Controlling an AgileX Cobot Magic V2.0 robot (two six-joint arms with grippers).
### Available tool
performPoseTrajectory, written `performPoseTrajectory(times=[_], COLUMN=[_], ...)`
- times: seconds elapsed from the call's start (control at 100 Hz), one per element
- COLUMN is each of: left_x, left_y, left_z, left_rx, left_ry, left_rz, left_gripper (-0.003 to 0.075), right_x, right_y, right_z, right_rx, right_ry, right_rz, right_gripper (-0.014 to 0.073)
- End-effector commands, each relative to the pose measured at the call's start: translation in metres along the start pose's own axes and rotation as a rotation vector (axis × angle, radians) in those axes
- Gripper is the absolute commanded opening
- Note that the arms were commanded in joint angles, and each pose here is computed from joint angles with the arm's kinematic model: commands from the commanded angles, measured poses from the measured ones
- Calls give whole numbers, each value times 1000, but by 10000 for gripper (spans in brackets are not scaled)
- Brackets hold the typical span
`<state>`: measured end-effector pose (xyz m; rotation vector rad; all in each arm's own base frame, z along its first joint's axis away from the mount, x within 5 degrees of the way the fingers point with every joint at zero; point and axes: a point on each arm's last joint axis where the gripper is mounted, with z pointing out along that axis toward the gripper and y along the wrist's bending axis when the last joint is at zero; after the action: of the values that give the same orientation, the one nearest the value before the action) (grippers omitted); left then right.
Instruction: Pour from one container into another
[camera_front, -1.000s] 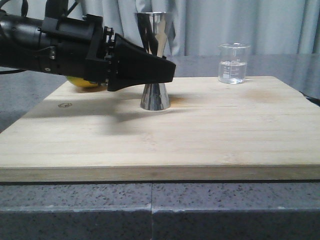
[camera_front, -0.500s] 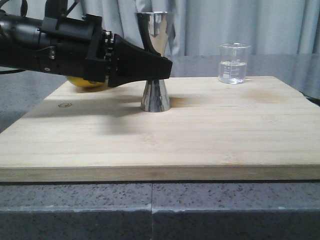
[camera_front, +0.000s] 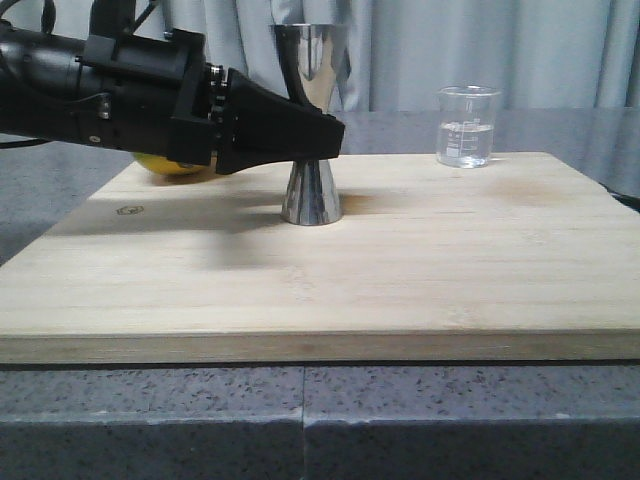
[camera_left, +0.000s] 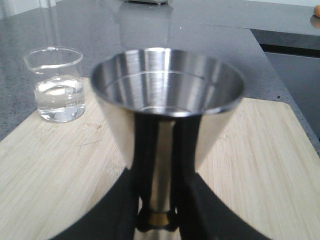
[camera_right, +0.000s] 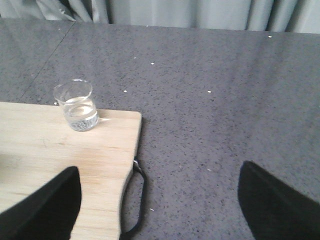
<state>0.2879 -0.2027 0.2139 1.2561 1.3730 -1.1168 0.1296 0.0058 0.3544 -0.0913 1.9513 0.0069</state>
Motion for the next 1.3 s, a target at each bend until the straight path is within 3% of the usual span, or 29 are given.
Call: performPoseTrajectory(times=[0.0, 0.26, 0.56, 0.93, 1.29], left_x=[-32, -32, -32, -32, -32], left_y=[-6, -6, -6, -6, -6], left_z=[-2, -2, -2, -2, -2], left_rx=[40, 34, 34, 34, 34], left_ry=[-159, -153, -153, -153, -153], left_rz=[26, 26, 26, 26, 26], left_gripper=[81, 81, 80, 80, 80], right_x=[-27, -59, -61, -16, 23], right_y=[4, 29, 63, 66, 71], right_z=[6, 44, 88, 124, 159], right_rx=[-32, -157, -258, -220, -220], right_ry=[-71, -20, -68, -262, -294], right_rz=[-37, -127, -161, -55, 25], right_gripper=[594, 594, 594, 594, 594])
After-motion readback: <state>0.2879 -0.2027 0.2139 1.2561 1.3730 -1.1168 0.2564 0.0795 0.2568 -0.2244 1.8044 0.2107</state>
